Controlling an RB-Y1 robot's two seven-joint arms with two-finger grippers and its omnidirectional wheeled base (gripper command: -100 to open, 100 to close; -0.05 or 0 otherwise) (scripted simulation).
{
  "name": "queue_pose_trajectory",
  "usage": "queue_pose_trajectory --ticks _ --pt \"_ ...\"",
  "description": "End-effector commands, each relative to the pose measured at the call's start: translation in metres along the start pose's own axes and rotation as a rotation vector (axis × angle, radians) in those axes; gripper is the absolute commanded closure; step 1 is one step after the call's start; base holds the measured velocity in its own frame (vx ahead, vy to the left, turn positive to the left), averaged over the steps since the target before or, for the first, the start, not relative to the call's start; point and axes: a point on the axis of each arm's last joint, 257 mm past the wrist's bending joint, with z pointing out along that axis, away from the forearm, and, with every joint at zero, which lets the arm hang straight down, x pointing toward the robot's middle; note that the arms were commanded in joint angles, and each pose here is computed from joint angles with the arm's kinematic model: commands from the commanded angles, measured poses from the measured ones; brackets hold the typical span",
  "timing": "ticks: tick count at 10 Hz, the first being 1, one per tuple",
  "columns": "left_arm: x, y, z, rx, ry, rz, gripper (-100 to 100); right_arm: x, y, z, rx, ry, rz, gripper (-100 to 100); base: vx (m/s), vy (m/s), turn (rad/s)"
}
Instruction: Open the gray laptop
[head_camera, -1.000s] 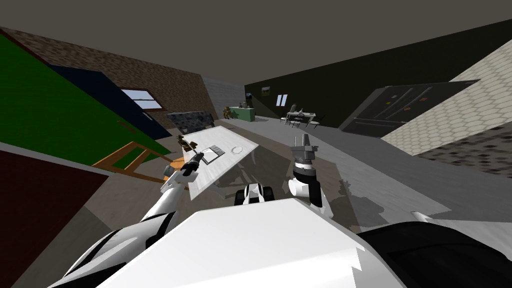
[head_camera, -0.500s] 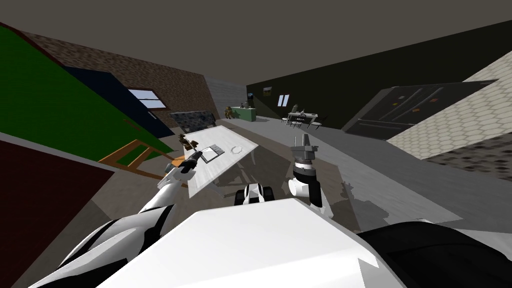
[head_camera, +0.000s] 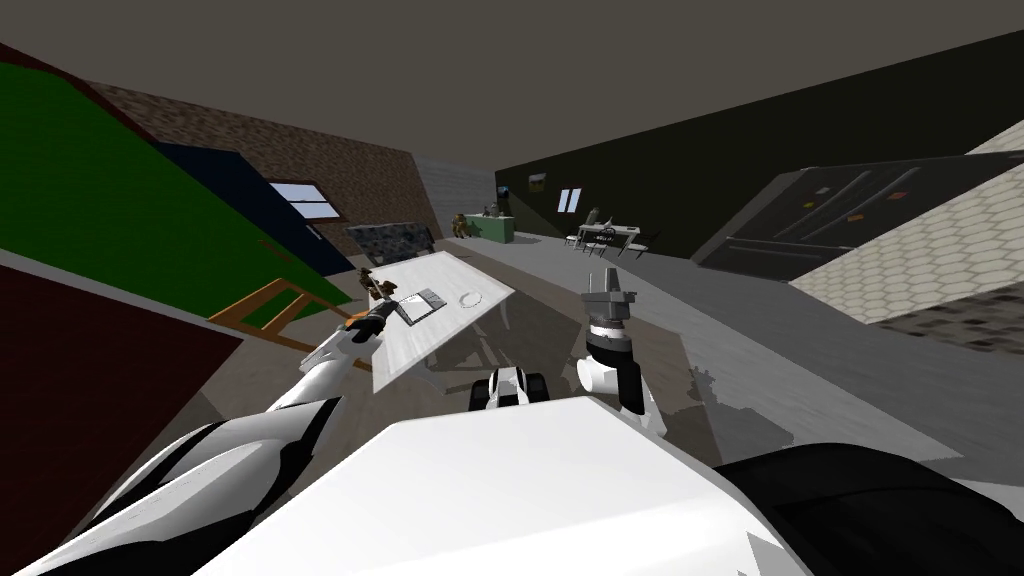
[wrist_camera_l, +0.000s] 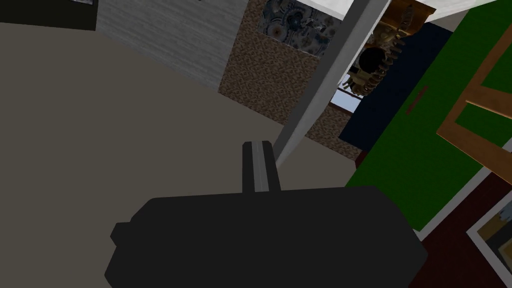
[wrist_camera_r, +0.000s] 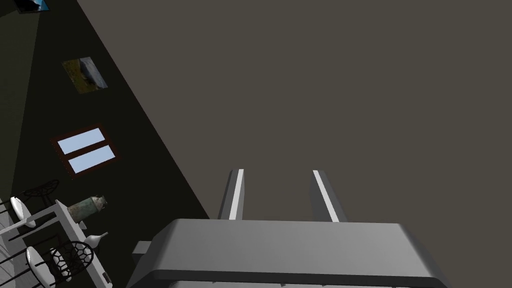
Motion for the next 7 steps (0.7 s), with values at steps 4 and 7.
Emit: queue_pose_trajectory --ticks 4,7 --pt "-0.030 0.006 -0.005 -0.007 -0.060 0.124 -100 0.000 0.000 0.000 0.000 0.000 0.000 0 0.142 -0.097 0.157" --pt "-0.045 0.012 -0.009 -0.020 -0.091 0.193 -100 0.000 0.000 0.000 0.000 0.000 0.000 0 0.132 -0.098 0.165"
